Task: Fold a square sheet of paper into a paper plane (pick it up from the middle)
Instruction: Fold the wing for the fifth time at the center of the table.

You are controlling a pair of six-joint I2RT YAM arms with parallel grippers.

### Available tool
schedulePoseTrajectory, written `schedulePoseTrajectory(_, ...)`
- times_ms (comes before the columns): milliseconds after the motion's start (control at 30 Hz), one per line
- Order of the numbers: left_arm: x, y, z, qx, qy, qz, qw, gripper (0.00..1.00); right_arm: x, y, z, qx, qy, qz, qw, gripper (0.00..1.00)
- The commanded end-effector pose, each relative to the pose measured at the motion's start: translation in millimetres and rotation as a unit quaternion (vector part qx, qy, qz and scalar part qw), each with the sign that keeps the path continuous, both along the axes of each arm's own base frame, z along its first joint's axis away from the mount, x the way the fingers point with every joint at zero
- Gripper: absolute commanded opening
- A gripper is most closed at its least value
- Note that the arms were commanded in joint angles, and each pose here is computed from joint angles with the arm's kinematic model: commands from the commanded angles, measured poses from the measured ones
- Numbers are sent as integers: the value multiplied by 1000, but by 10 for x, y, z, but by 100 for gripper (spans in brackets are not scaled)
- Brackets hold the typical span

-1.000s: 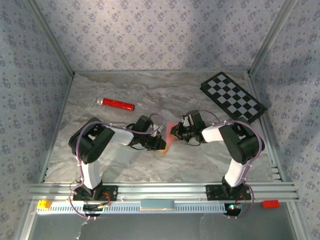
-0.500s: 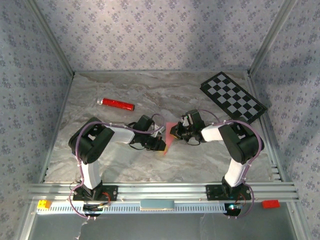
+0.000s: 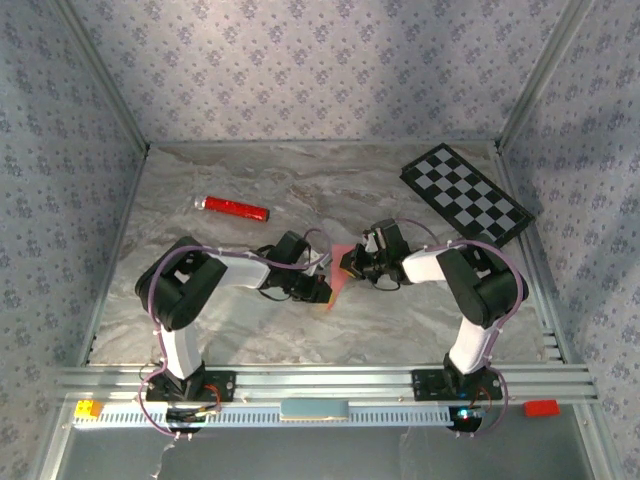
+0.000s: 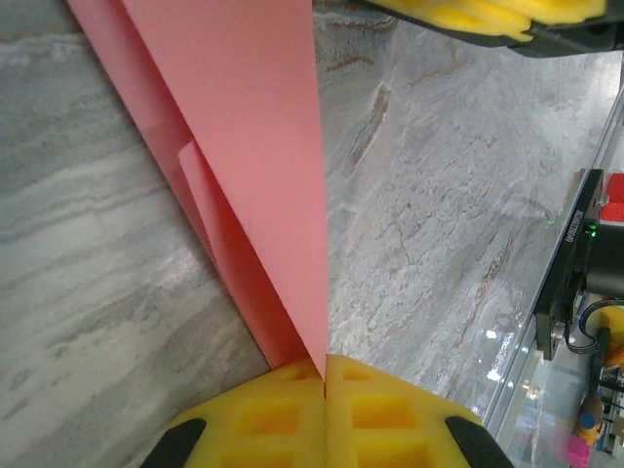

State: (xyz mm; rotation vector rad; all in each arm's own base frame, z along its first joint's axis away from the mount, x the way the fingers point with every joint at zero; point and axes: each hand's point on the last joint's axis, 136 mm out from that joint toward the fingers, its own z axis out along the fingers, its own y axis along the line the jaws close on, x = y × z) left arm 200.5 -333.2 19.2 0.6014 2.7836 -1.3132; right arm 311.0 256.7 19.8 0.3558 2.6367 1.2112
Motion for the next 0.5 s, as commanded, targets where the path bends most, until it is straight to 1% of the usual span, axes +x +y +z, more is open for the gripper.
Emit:
schedulePoseTrajectory(0,-428,259,-200,58,73,-20,995,5,-255,-317,-559,-96,71,-25,993,10)
schedulePoseTrajectory(167,-406,280,-141,54,62,-6,997,11,-250,-312,-562,-95,72,-24,993,10)
schedulePoseTrajectory(267,-337,295,-60,54,41,17,998,18,-254,-316,-566,-95,72,-24,993,10)
schedulePoseTrajectory(300,-304,299,-10,52,31,25,998,22,-256,-312,-566,-95,71,-24,993,10)
schedulePoseTrajectory(467,-141,284,298,24,-12,63,998,29,-259,-315,-576,-94,71,-26,993,10)
